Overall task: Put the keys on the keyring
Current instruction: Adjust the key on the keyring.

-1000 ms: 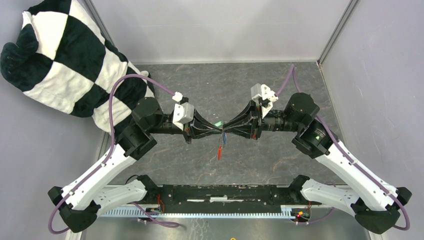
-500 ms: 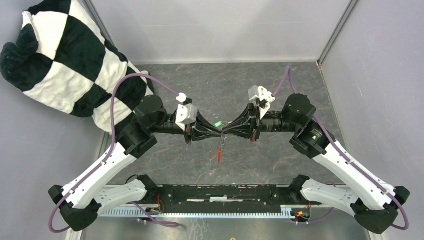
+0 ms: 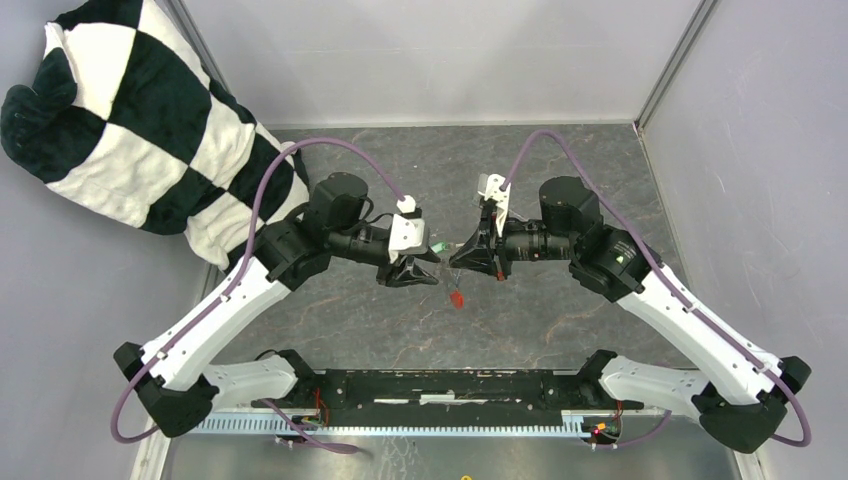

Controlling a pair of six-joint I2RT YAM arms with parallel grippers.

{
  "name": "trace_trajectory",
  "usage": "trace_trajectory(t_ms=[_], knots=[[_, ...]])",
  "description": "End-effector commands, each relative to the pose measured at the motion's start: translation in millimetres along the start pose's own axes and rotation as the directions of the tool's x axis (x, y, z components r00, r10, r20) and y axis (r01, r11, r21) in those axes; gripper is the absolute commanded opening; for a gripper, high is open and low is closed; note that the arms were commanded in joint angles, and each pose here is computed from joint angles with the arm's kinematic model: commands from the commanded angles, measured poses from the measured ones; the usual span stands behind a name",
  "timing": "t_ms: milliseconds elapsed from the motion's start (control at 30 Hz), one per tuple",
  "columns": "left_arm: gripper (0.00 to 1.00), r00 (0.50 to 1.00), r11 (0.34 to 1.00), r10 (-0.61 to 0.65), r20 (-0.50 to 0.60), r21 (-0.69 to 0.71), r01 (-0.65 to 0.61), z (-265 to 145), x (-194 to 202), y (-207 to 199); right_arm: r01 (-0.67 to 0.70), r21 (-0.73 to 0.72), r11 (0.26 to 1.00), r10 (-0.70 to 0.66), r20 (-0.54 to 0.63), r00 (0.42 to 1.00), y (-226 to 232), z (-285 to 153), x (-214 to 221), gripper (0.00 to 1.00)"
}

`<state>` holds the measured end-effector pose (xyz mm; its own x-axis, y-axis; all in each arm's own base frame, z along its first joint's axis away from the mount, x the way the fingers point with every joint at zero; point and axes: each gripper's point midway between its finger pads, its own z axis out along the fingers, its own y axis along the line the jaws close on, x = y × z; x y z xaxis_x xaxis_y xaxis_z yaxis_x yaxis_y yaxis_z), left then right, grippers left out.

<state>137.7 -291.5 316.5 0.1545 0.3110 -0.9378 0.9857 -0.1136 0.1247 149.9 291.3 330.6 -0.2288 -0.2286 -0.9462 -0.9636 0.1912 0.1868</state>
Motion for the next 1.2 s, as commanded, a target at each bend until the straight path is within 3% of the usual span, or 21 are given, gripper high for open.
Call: trace_trajectory(t_ms=[0,300,867,1000,1167], knots=[[0.47,0.994,0.997,0.082,-0.078,-0.006,-0.083,-2.7,10.7,7.4,0.043,0.029,0.999,-0.043,-0.005,0.999,-4.8,-3.3,-8.9,0.00],[0.41,0.995,0.997,0.076,-0.066,0.008,-0.075,4.7,9.8,11.9,0.033,0.009,0.999,-0.033,-0.022,0.999,-5.3,4.7,-7.5,0.00],[0.44,0.998,0.998,0.060,-0.026,0.019,-0.059,12.9,3.7,9.8,0.051,-0.044,0.998,-0.052,-0.011,0.999,0.4,11.1,-11.9,0.00],[0.34,0.998,0.998,0.060,-0.034,0.022,-0.059,13.8,7.7,8.8,0.057,-0.048,0.997,-0.058,-0.002,0.998,0.5,11.9,-15.5,0.00],[0.10,0.996,0.997,0.074,-0.047,0.021,-0.073,13.2,9.7,10.0,0.056,-0.061,0.997,-0.056,-0.004,0.998,2.2,13.1,-16.5,0.00]])
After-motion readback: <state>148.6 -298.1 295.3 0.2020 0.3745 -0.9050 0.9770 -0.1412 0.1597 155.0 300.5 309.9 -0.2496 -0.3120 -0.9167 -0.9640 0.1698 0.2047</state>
